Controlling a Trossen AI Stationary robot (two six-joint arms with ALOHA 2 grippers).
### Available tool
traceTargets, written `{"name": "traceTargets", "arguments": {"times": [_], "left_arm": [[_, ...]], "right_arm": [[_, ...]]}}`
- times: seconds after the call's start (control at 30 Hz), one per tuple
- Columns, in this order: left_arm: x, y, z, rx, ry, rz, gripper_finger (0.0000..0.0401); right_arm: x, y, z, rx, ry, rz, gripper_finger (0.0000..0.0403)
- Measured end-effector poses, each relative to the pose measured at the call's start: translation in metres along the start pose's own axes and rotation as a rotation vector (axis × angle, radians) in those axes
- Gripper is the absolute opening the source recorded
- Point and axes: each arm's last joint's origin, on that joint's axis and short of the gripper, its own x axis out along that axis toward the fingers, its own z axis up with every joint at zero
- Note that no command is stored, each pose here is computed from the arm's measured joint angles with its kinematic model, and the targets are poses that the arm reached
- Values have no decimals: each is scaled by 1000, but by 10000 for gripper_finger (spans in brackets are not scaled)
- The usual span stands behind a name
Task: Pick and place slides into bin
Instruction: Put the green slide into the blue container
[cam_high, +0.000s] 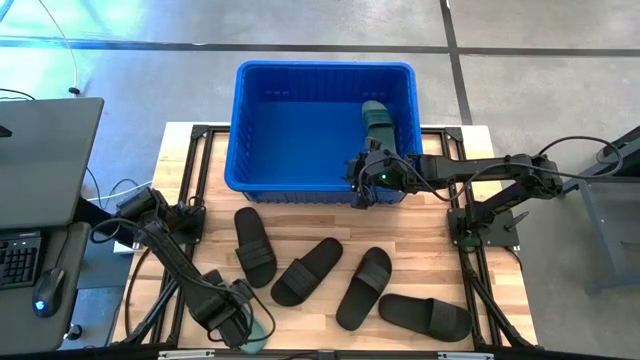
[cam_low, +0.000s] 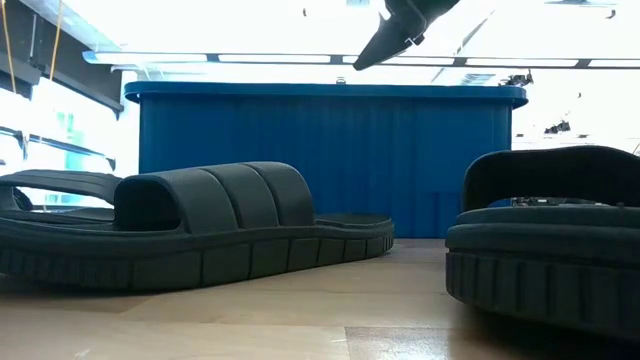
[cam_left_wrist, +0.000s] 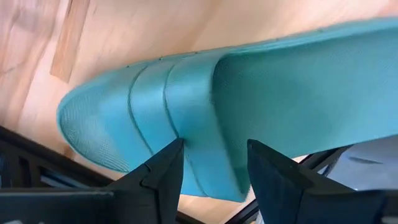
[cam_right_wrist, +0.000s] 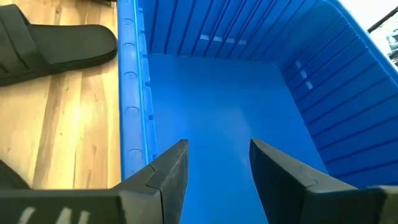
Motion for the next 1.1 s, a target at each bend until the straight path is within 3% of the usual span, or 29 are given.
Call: {"name": "traceTargets", "arguments": {"times": [0.47, 0.7, 1.1], "left_arm": [[-3, -2, 1, 4, -41, -10, 161], [-3, -7, 2, 11, -49, -67, 161], [-7, -7, 2, 31, -84, -47, 161]], "right_arm": [[0, 0, 0, 0, 0, 2, 161], [0, 0, 0, 0, 0, 1, 161], [0, 0, 0, 0, 0, 2, 161]]}}
